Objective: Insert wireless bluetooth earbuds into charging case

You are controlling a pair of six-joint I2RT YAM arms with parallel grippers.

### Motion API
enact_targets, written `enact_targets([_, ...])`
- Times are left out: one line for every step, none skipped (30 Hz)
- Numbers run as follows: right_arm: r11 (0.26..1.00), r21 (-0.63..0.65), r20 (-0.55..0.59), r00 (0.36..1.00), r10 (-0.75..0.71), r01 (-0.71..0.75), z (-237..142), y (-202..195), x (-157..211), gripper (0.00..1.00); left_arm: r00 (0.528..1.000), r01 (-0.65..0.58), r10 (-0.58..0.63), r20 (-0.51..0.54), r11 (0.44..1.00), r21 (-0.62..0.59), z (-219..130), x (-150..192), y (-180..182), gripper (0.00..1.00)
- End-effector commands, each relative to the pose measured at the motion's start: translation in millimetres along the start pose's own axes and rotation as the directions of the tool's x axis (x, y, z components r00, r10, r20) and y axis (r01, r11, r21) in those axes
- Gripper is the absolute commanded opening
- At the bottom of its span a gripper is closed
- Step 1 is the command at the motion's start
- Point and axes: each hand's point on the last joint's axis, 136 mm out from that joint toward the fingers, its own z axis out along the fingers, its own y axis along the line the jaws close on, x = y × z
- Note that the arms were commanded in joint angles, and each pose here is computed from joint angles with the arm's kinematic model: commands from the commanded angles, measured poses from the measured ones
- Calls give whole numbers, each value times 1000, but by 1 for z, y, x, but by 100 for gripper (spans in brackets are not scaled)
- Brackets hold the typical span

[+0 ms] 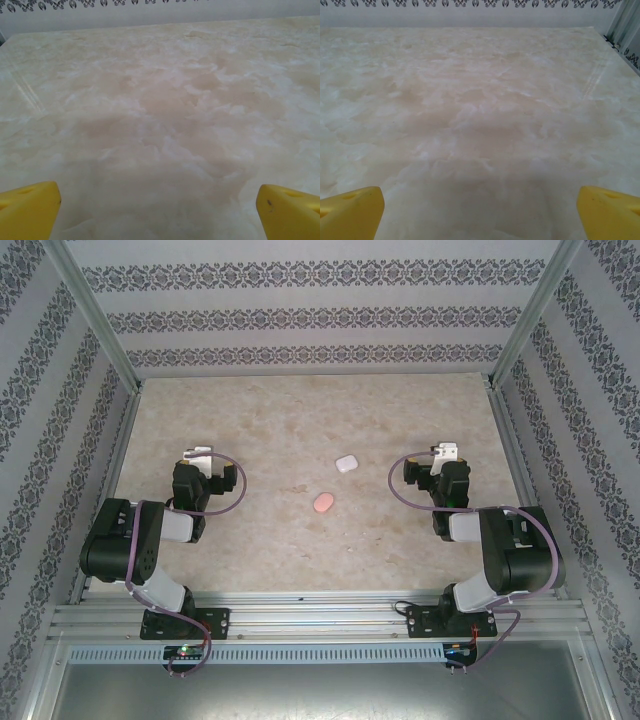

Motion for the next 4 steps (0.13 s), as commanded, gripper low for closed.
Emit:
enact_targets([1000,-13,37,999,-2,3,2,1,-14,98,1000,1,-1,5,1000,-15,-1,-3,5,100])
enact_targets([1000,-12,38,999,-2,2,2,1,-14,98,1000,0,0,4,1000,-16,-1,-3,5,100])
enact_targets([1000,-12,40,999,0,1,2,0,-14,98,1000,1,-1,4,1000,-17,-1,-3,5,100])
enact_targets([1000,-11,39,999,-1,1,1,0,-14,98,1000,2,-1,6,1000,-16,-1,-3,5,100])
